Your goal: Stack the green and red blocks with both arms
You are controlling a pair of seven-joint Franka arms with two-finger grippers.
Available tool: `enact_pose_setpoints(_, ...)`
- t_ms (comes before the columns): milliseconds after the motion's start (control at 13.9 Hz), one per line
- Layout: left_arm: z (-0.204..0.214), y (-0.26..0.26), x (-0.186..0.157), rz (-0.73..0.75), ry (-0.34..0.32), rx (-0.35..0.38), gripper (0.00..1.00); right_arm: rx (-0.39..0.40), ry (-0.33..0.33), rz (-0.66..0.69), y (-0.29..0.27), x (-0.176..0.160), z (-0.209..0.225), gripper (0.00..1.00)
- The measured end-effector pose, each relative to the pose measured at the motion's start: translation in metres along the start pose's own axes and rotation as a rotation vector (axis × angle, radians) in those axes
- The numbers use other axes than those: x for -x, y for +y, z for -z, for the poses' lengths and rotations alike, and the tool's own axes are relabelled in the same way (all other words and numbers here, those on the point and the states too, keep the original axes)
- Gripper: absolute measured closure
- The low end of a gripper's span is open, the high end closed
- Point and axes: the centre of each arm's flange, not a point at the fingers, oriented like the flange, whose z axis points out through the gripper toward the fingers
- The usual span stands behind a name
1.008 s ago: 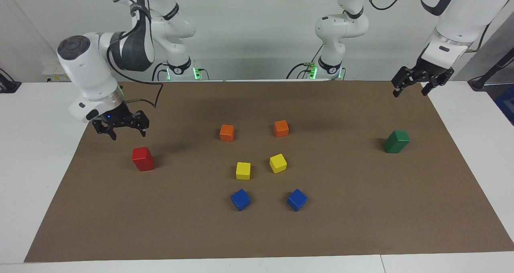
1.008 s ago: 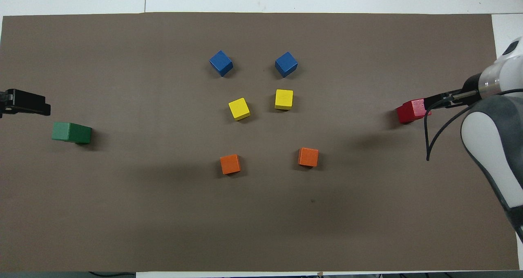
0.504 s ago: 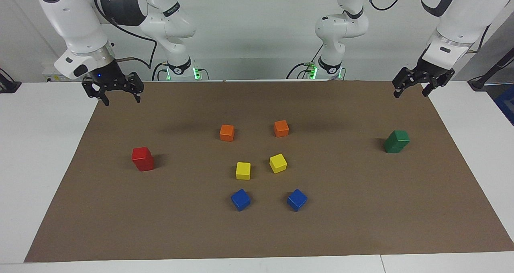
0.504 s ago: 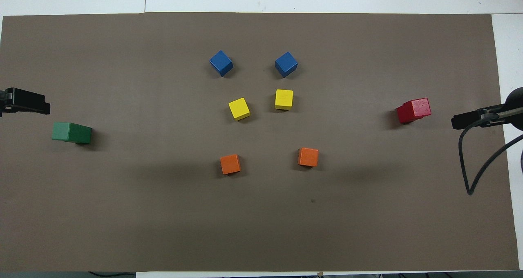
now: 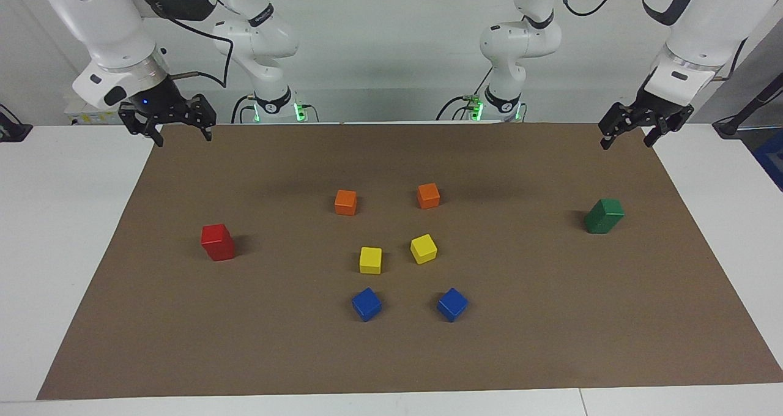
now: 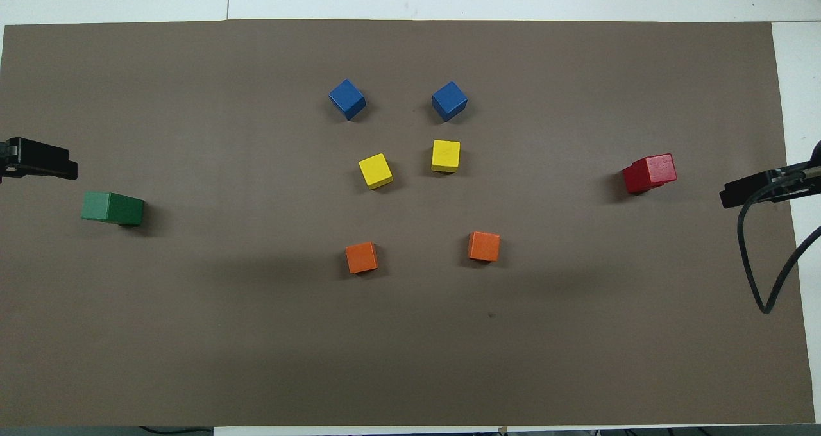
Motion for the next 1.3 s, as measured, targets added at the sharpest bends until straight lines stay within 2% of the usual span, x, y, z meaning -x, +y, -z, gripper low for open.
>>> enact_pose_setpoints(1296, 0.0015, -0.0001, -0.0001, 0.0, 0.003, 0.0, 0.0, 0.0, -0.002, -0.021, 0.0001, -0.0015, -0.0015, 0.0)
